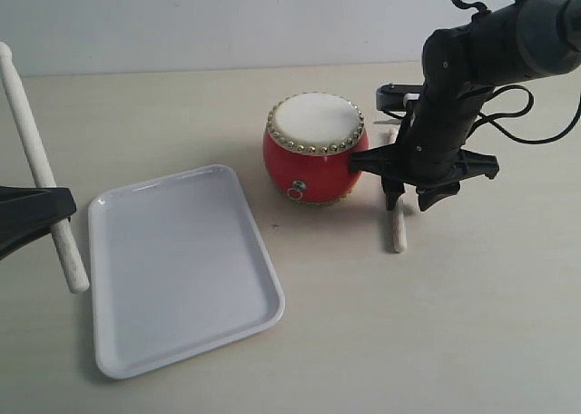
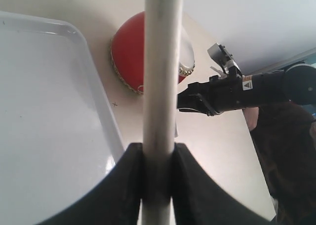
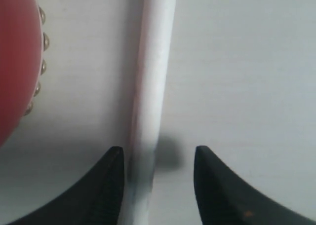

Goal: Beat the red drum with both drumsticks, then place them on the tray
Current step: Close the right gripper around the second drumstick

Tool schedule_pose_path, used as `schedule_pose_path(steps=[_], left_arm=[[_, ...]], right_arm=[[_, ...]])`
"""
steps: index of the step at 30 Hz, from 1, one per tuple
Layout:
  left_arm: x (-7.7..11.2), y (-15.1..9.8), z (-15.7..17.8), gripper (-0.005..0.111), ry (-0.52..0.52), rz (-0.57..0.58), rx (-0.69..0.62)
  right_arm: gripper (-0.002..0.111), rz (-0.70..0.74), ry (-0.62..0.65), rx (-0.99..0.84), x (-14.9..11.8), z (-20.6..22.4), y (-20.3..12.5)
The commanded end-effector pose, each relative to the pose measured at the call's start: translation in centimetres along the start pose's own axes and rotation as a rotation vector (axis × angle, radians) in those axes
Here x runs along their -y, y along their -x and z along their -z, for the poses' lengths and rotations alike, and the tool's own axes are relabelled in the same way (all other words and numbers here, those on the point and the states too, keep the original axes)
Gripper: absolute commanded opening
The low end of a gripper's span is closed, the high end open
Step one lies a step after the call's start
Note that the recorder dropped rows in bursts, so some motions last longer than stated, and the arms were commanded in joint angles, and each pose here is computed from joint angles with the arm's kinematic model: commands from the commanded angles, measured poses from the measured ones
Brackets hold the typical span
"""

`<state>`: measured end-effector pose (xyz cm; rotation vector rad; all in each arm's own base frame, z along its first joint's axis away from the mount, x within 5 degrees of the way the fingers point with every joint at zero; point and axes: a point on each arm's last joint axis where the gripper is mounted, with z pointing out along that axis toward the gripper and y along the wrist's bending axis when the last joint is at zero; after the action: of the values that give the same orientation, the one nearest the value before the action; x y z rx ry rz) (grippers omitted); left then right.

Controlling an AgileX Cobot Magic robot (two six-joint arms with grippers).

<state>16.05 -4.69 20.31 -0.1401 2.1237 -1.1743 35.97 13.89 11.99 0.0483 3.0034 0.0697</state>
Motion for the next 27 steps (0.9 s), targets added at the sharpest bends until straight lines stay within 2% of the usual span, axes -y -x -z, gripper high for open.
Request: schedule_pose_path(steps=[1, 18, 27], left_arm=[[0.15, -0.02, -0.06, 0.0, -0.016, 0.001, 0.0], [0.15, 0.0, -0.06, 0.0, -0.017, 0.003, 0.002], [0.15, 0.0, -0.06, 0.0, -0.017, 0.003, 0.002]], right_arm=[[0.043, 0.012, -0.016, 0.007, 0.06, 0.04, 0.04], [0.043, 0.005, -0.013, 0.021, 0.03, -0.05, 0.17], [0.043, 0.076, -0.079, -0.008, -0.09, -0.24, -0.1]])
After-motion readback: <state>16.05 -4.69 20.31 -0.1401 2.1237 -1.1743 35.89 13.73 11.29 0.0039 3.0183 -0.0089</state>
